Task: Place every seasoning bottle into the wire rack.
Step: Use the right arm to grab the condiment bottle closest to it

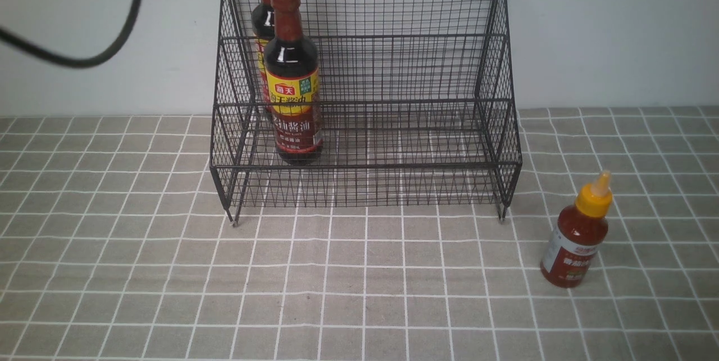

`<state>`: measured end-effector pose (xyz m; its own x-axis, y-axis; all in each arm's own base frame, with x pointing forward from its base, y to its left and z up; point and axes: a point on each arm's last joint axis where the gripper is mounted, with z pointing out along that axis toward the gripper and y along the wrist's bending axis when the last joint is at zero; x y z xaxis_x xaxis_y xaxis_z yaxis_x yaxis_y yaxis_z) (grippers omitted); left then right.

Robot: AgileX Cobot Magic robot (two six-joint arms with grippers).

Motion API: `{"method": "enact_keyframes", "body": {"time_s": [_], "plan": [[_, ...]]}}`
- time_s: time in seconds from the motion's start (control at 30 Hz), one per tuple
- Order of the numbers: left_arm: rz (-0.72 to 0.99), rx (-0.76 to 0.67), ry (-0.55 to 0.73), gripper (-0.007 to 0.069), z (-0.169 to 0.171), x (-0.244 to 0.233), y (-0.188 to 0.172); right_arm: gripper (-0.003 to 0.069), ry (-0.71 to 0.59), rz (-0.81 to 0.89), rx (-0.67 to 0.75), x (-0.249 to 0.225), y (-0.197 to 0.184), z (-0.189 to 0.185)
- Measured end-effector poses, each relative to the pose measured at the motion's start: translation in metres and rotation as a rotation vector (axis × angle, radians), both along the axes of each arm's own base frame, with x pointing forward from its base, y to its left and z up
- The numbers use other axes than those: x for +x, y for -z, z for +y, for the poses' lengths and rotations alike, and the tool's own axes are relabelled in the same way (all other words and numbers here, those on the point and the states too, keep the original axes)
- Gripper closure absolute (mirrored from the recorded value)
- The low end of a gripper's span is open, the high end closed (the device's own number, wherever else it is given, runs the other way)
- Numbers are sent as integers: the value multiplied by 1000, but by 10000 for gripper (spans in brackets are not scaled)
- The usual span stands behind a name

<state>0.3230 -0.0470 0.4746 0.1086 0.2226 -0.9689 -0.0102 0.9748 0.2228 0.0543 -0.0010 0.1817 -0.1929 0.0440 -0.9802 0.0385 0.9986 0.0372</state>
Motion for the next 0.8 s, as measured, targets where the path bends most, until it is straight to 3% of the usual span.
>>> {"method": "enact_keyframes", "body": {"time_s": [0.1, 0.27, 0.3, 0.33, 0.37, 0.5, 0.53, 0.6, 0.7, 0.77, 0.8], "plan": [[3, -115, 3, 631, 3, -12, 1, 673, 0, 0, 0, 0, 0, 0], [-9, -631, 79, 631, 7, -36, -4, 673, -3, 0, -15, 0, 0, 0], [-9, -650, 86, 631, 6, -37, -4, 673, -3, 0, -16, 0, 0, 0], [-8, -726, 119, 631, 5, -39, -5, 673, -3, 1, -16, 0, 0, 0], [13, -864, 229, 631, -2, -44, -9, 673, -3, 1, -17, 0, 0, 0], [116, -985, 495, 631, -24, -51, -11, 673, -4, 1, -18, 0, 0, 0], [192, -968, 649, 631, -37, -58, -11, 673, -4, 1, -18, 0, 0, 0], [303, -839, 791, 631, -51, -68, -5, 673, -4, 1, -18, 0, 0, 0], [428, -643, 858, 631, -59, -77, 7, 673, -4, 1, -18, 0, 0, 0], [609, -376, 833, 631, -60, -83, 30, 673, -4, 1, -18, 0, 0, 0], [619, -382, 837, 631, -60, -84, 30, 673, -4, 1, -18, 0, 0, 0]]}}
